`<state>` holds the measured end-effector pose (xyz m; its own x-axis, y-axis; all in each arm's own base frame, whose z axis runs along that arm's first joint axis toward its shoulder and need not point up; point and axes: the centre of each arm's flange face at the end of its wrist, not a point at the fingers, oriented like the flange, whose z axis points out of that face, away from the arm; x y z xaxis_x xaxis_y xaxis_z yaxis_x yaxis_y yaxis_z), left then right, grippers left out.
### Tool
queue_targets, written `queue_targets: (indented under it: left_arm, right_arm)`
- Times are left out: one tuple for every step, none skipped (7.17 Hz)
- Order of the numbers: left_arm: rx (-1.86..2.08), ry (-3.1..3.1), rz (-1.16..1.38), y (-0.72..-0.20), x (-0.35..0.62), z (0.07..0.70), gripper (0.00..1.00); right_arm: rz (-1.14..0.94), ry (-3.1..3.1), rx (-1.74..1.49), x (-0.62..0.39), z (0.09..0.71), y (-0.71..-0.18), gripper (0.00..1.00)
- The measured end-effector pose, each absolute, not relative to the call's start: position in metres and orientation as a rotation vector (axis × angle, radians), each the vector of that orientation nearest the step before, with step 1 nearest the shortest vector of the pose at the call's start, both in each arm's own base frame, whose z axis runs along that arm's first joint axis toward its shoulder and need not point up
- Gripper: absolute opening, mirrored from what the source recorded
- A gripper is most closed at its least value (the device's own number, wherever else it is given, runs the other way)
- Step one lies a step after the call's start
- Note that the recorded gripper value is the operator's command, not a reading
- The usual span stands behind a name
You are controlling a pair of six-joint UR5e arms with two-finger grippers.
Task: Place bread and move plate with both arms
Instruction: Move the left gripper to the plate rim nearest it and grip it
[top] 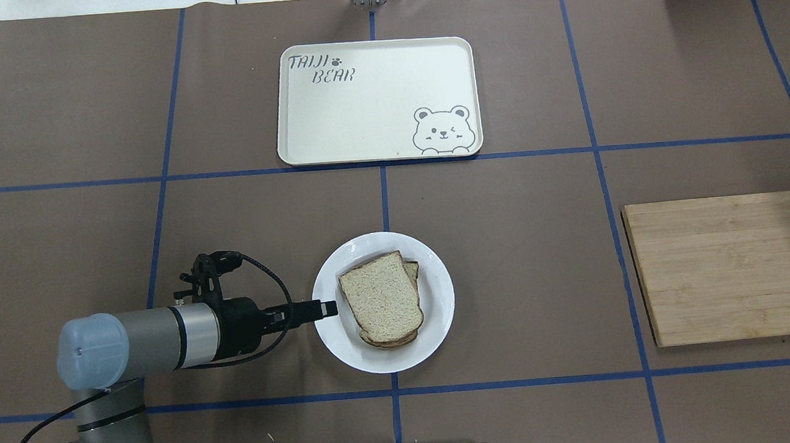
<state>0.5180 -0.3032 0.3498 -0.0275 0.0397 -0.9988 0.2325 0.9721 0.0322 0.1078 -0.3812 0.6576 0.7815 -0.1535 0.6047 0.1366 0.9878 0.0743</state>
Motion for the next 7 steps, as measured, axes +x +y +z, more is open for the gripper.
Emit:
queue_targets:
  left_arm:
    - [0.21, 1.611, -0.161, -0.3052, 0.5264, 0.3544, 0.58]
    - [0.208, 1.62, -0.161, -0.306, 0.5298, 0.3562, 0.41]
    - [0.206, 1.625, -0.16, -0.306, 0.531, 0.3563, 0.37]
    - [0.206, 1.627, -0.159, -0.3062, 0.5321, 0.3558, 0.36]
    - [0.206, 1.629, -0.159, -0.3066, 0.5331, 0.3551, 0.36]
    - [0.206, 1.629, -0.159, -0.3068, 0.5339, 0.3555, 0.36]
    - [0.206, 1.627, -0.159, -0.307, 0.5345, 0.3568, 0.32]
  right_arm:
    - [-0.156, -0.661, 0.027, 0.1071, 0.6579, -0.3804, 1.0]
    - [-0.156, -0.663, 0.027, 0.1068, 0.6576, -0.3801, 1.0]
    - [-0.156, -0.664, 0.027, 0.1067, 0.6575, -0.3799, 1.0]
    - [-0.156, -0.665, 0.026, 0.1065, 0.6577, -0.3798, 1.0]
    - [-0.156, -0.665, 0.025, 0.1064, 0.6581, -0.3797, 1.0]
    - [-0.156, -0.665, 0.025, 0.1064, 0.6583, -0.3797, 1.0]
    - [-0.156, -0.665, 0.025, 0.1063, 0.6584, -0.3797, 1.0]
